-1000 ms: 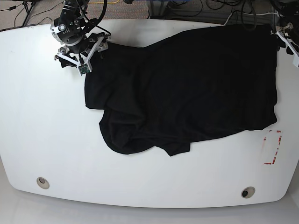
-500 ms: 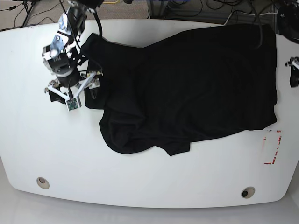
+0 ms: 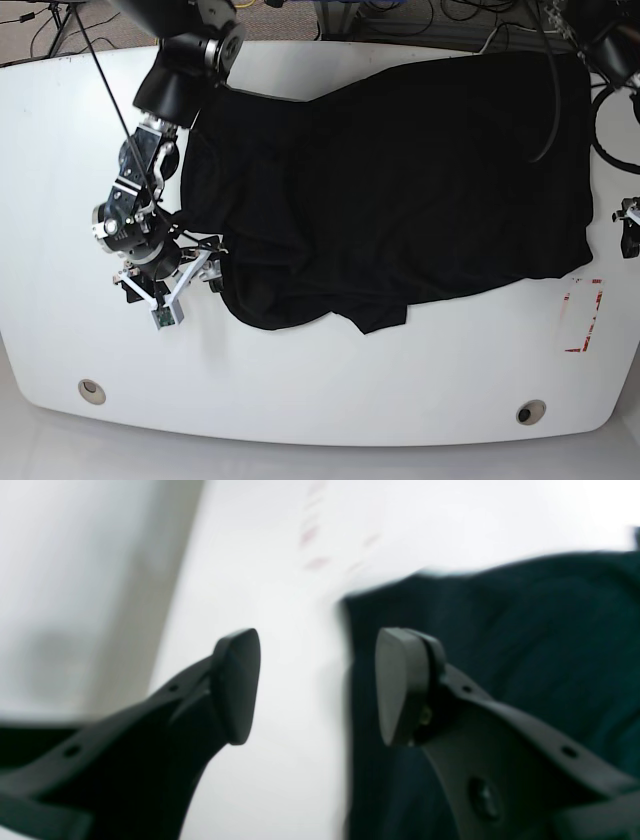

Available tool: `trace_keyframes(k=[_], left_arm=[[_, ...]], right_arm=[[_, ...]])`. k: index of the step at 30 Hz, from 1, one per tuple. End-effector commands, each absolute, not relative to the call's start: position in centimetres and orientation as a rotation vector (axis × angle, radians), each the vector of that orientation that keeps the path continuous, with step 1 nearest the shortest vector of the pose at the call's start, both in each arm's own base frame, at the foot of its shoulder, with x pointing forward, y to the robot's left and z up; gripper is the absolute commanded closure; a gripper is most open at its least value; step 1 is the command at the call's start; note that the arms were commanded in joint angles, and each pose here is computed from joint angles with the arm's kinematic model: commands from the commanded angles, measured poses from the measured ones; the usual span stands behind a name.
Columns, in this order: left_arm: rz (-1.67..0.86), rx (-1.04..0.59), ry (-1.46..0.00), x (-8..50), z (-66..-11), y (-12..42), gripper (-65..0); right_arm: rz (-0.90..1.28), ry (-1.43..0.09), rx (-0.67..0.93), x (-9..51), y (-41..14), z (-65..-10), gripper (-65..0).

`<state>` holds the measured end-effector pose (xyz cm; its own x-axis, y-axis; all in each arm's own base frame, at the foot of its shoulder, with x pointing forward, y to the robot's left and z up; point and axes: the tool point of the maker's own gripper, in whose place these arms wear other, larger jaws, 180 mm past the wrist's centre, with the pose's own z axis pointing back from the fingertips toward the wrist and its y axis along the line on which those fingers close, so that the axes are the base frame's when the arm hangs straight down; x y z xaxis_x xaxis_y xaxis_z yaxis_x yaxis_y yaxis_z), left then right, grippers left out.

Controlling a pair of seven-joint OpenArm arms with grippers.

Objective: Layout the t-shirt on the table in an organized manner, then fold the t-shirt properly
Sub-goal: 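Move the right gripper along the shirt edge and grasp a new corner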

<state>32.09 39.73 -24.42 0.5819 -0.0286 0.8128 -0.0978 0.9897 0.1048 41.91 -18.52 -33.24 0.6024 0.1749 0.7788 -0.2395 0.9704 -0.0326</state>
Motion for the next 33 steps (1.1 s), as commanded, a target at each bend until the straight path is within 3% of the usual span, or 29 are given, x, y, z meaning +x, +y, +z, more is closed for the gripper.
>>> trace_keyframes(k=[1,15,33], left_arm=[[0.055,0.190,-1.001,33.4,-22.0,41.3,-32.9],[0.010,0.159,-0.992,35.6,-22.1,39.7,-32.6],[0.017,0.160,-0.987,35.4,-22.3,40.0,-32.6]], right_arm=[[0.220,-0.940,0.102,44.9,-19.0,-32.0,-51.8],[0.119,-0.962,0.316,49.9,-18.0,-35.1,-51.8],[0.079,-0.907,0.453,47.7,-12.5,-39.9,-51.7]])
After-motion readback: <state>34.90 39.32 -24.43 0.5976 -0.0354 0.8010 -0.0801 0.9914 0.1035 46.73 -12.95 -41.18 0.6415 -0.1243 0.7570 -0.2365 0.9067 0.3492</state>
